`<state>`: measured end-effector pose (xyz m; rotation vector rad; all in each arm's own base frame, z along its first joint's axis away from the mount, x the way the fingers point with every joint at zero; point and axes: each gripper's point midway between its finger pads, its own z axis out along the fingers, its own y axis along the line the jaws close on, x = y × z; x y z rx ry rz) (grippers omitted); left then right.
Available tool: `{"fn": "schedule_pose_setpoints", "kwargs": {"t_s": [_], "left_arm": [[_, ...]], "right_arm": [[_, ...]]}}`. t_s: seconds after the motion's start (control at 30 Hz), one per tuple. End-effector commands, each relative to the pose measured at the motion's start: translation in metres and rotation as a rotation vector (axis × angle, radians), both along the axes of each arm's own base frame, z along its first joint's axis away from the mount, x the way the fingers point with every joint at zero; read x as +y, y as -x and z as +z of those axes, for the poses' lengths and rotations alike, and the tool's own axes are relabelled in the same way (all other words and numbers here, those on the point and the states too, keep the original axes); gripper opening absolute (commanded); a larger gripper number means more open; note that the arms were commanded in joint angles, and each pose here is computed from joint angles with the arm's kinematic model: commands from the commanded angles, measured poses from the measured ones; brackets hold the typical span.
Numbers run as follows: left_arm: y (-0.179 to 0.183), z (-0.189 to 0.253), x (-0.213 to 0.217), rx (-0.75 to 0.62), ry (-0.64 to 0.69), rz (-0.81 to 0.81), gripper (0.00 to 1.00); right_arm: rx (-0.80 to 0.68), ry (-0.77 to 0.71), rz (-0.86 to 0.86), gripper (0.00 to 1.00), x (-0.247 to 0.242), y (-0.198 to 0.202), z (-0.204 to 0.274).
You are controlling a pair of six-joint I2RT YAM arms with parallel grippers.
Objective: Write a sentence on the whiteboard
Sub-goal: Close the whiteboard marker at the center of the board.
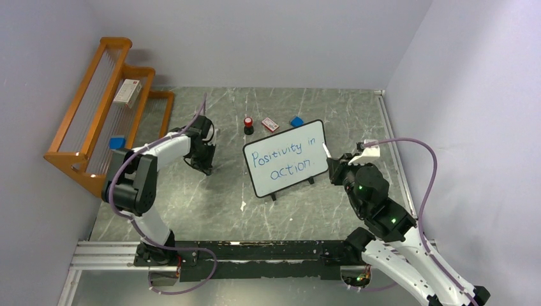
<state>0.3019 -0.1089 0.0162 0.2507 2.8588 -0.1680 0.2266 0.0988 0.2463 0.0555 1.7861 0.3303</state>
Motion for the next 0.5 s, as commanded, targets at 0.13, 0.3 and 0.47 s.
{"fn": "schedule_pose_setpoints", "kwargs": {"t_s": [0.13, 0.3, 0.47], "left_arm": [[-0.019, 0.079, -0.005, -0.271, 0.038, -0.107, 0.05], [-0.018, 0.127, -0.033, -0.425, 0.094, -0.293, 0.05], [-0.008, 0.176, -0.057, -0.584, 0.049, -0.488, 0.05]], "right_arm": [[-0.026, 0.011, 0.068, 0.0, 0.011, 0.0, 0.006], [-0.045, 0.011, 0.142, 0.0, 0.024, 0.001, 0.013], [-0.067, -0.001, 0.248, 0.0, 0.042, 0.005, 0.025]]}}
